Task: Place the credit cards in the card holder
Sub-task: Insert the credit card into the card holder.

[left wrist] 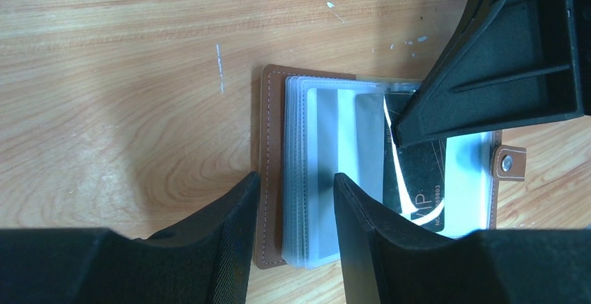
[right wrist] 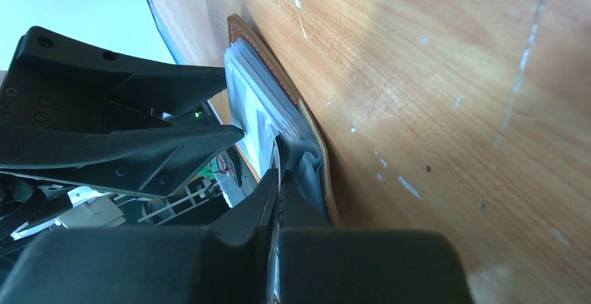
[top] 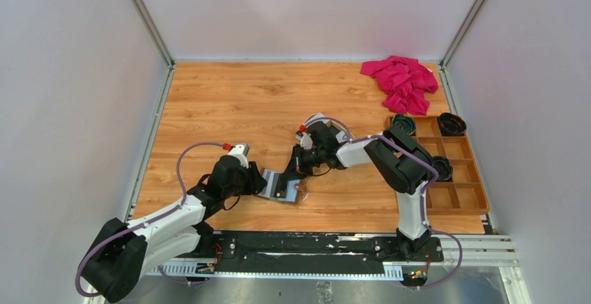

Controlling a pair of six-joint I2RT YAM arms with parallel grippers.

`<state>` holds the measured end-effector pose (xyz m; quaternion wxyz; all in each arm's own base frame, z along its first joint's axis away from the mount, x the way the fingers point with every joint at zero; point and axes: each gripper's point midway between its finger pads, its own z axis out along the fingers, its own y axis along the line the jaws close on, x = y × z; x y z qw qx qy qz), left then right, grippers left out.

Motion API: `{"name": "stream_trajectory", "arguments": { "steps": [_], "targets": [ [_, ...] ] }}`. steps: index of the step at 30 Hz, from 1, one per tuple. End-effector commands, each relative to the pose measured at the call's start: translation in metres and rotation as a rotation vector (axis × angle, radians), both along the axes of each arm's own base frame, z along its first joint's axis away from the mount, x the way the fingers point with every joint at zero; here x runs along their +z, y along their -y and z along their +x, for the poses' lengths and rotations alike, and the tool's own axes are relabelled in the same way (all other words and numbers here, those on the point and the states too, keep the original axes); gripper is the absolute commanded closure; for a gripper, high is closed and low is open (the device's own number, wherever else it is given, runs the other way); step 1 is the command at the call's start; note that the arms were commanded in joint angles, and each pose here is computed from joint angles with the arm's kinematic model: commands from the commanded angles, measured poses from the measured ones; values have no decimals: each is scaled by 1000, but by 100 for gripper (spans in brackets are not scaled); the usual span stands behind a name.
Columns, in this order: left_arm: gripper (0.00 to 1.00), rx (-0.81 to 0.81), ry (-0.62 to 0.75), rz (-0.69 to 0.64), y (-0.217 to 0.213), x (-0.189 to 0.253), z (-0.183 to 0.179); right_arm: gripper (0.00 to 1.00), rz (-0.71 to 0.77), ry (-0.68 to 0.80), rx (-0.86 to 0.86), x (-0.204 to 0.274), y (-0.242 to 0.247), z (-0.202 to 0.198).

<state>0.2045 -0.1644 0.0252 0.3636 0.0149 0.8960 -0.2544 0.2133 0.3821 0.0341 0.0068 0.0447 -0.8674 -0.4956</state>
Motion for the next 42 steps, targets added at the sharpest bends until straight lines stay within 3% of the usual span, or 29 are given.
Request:
{"name": "stream_trajectory", "arguments": {
  "steps": [1,6,13,18,27,35,42],
  "targets": [
    [54,-42,-37,-28,6,1,-9,100,-111,-48,-1,-39,10,-12],
    [45,-48,-29,-71,13,12,-7,100,-94,-40,-16,-38,11,-10],
    [15,-21,-75,-23,6,14,-10,100,-91,-38,-33,-39,14,-6],
    [1,1,-57,26,-4,27,-8,100,-91,-43,-30,-40,14,-6],
    [0,12,-31,119,-11,44,-13,100,-92,-47,-29,-41,14,-7],
    [0,-9,41,212,5,71,-16,100,-99,-49,-28,-43,15,-7],
    [0,-15,49,265,20,67,-22,100,-99,-51,-25,-43,15,-8]
  ]
}}
